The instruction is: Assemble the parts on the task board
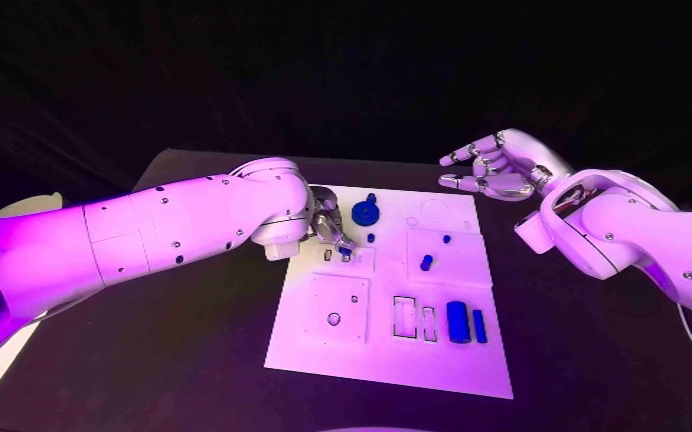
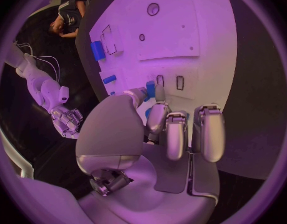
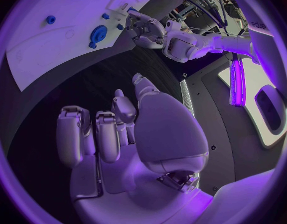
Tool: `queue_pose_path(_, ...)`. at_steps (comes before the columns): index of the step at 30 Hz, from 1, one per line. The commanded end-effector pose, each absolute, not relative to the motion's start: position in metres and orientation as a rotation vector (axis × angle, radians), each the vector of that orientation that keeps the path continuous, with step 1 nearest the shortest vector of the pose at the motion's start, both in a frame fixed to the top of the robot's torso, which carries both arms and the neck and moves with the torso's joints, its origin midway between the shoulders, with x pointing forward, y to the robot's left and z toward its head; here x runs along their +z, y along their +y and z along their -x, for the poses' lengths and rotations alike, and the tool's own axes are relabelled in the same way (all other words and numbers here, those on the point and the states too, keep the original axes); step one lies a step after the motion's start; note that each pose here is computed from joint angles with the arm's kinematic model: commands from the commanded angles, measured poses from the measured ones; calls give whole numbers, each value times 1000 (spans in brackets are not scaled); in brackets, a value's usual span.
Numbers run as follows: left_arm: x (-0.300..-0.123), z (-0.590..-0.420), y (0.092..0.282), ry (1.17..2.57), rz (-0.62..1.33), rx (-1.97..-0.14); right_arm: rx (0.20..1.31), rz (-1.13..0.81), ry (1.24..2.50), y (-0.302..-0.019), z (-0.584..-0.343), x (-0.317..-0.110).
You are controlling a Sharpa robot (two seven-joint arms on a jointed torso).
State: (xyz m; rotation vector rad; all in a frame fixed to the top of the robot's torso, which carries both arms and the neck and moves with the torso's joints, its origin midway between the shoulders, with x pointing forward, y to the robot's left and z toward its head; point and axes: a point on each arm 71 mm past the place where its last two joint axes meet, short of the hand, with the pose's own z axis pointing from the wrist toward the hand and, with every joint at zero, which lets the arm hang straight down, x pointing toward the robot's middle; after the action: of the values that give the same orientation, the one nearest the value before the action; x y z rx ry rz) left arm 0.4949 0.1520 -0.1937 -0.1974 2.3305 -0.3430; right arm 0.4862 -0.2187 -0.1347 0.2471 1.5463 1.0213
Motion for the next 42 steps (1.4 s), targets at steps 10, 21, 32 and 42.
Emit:
queue_pose_path(10,-201,-495,151,2243,139,-228,1028,-227,1556,-217,-485,-136)
queue_pose_path(21,-209,-491,147,2317,108,-217,1031,-224,1554,-216,-485,-136)
queue_pose_path(32,-213,-494,149,2331,95,-188,1031,-215,1554,-216,-485,-136)
queue_pose_path(42,-215,-493,149,2357,65,-176,1033,-216,1557,-216,-485,-137)
